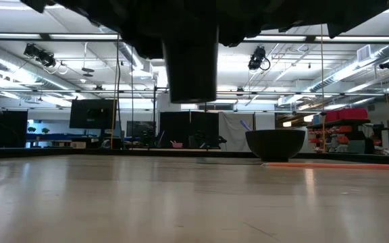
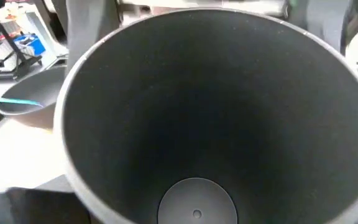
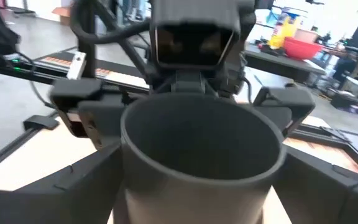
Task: Pick & Place Utensil
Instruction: Put the black cup on the brown mat to the right of the black bowl
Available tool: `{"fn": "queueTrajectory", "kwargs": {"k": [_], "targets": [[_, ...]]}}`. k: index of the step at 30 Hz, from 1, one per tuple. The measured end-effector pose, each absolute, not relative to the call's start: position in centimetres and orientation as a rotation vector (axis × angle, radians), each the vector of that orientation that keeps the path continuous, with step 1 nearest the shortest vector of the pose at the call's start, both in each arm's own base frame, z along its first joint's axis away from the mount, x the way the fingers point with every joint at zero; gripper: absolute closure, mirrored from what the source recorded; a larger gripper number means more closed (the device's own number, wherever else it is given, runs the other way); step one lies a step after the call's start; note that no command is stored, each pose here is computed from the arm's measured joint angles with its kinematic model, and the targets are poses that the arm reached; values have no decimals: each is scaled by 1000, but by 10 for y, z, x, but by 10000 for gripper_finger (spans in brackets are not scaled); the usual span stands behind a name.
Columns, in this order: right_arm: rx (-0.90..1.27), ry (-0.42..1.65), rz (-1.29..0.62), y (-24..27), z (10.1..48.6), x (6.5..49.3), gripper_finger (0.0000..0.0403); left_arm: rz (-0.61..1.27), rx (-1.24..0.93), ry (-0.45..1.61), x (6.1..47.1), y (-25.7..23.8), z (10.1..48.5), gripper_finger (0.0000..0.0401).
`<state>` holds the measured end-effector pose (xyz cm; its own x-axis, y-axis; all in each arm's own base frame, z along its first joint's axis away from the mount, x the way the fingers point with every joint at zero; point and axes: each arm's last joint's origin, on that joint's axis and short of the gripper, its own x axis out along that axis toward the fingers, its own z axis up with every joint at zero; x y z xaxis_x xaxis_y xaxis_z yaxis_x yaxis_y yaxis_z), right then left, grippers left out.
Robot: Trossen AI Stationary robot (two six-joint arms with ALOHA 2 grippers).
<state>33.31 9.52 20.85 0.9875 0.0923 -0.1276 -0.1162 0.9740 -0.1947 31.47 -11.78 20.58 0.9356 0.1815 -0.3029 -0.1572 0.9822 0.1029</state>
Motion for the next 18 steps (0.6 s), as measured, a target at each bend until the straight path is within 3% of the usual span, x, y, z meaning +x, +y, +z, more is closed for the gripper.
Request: {"fn": "queueTrajectory", "kwargs": {"k": [6,18], "targets": [[-187,117,76,94,209,333,32,168,73,316,317,-112,206,71],[-138,122,89,95,208,333,86,144,9,312,318,-113,207,67]]}}
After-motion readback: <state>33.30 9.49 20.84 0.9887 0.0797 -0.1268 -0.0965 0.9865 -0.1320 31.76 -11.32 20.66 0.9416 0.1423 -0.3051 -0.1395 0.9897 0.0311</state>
